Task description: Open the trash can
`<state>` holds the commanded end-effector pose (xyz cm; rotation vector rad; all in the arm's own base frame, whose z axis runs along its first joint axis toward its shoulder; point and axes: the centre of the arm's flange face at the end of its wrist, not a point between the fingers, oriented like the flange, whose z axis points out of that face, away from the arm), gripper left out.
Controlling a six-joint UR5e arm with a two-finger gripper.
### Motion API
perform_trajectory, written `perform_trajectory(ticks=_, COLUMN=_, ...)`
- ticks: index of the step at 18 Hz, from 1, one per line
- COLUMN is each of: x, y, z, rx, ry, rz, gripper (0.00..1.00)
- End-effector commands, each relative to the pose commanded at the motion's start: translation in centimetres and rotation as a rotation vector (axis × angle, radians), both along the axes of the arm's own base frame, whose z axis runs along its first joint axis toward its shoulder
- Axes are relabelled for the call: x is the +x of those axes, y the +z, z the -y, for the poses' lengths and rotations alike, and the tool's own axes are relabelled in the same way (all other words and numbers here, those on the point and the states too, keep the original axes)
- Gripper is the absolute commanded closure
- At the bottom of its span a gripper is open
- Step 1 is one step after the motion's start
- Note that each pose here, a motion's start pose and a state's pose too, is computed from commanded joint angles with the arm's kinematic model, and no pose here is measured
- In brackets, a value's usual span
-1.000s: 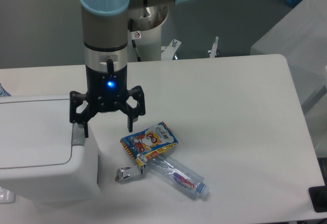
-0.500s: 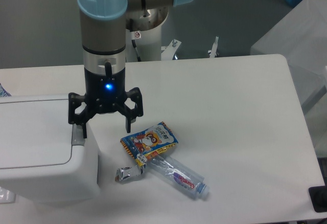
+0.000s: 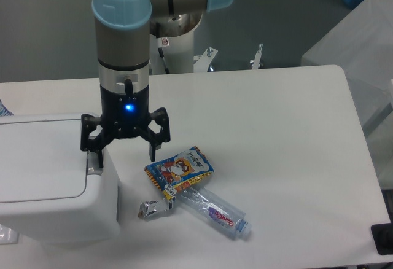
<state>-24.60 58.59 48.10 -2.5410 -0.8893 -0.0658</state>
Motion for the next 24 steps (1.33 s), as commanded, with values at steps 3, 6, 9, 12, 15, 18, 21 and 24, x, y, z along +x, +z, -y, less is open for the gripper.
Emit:
perform_trajectory(ticks=3, x=0.0, y=0.0, z=0.0, rx=0.0, ry=0.0, rz=0.0, gripper=0.0)
perform_trajectory(ticks=6, x=0.0, y=0.6, z=0.0, rx=0.009, ry=0.0, rz=-0.006, gripper=0.0)
perform_trajectory(ticks=9, x=-0.3, y=2.6, z=-0.3, rx=0.044, ry=-0.01, rz=-0.047, gripper=0.0)
perform_trajectory(ticks=12, x=-1.5, y=5.4, z=0.0, rx=0.061, ry=-0.001, rz=-0.121, gripper=0.0)
perform_trajectory(ticks=15, x=-4.2, y=6.9, z=1.7, rx=0.041, ry=-0.075, rz=-0.201, gripper=0.0)
perform_trajectory(ticks=18, x=-6.3, y=7.6, z=4.2, rx=-0.009, ry=-0.127, rz=-0.275, gripper=0.0)
perform_trajectory(ticks=21, x=-9.1, y=8.0, z=7.0, rx=-0.071, ry=-0.156, rz=-0.287, gripper=0.0)
perform_trajectory(ticks=24, x=-11.3, y=7.7, z=9.4, rx=-0.134, ry=-0.232, rz=-0.299, gripper=0.0)
